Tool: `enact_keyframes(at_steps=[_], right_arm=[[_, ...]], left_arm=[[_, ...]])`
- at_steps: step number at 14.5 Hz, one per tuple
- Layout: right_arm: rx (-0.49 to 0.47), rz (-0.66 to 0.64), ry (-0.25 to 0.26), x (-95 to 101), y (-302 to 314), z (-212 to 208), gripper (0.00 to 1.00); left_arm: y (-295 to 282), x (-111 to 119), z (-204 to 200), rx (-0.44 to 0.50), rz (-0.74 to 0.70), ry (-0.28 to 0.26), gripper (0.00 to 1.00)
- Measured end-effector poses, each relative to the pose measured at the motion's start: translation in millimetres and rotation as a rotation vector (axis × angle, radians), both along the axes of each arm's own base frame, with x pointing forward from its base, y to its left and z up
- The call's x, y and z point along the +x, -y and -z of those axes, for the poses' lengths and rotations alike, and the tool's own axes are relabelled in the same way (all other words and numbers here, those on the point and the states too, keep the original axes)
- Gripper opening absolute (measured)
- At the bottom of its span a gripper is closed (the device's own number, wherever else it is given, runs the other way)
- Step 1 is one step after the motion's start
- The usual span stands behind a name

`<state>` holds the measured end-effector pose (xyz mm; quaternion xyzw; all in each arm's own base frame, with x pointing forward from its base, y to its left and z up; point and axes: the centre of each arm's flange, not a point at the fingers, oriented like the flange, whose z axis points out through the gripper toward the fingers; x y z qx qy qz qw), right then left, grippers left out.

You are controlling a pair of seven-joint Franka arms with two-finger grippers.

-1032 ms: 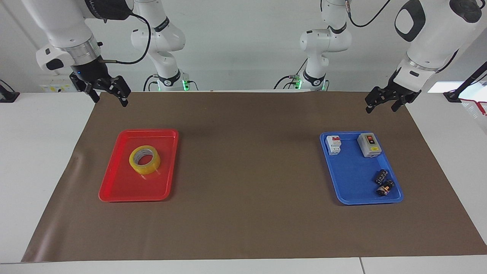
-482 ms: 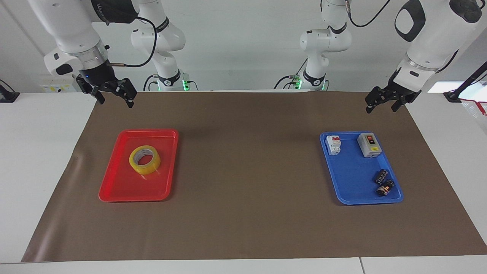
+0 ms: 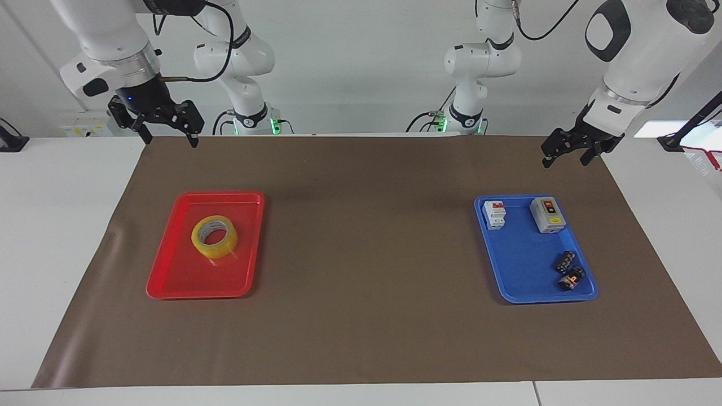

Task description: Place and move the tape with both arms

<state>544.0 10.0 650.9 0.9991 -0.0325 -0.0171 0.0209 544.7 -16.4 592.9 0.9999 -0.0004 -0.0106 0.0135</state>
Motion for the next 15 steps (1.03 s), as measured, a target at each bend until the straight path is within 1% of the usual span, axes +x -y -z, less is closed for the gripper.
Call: enact_keyframes(at_steps=[7,15], right_arm=[[0.002,-0.061,-0.009,2.5,0.2,4.0,1.00],[0.002,-0.063,-0.010,2.5,0.2,4.0,1.00]], left_arm=[[0.0,0.0,0.0,0.000,0.000,0.000,1.00],[0.0,0.0,0.0,0.000,0.000,0.000,1.00]])
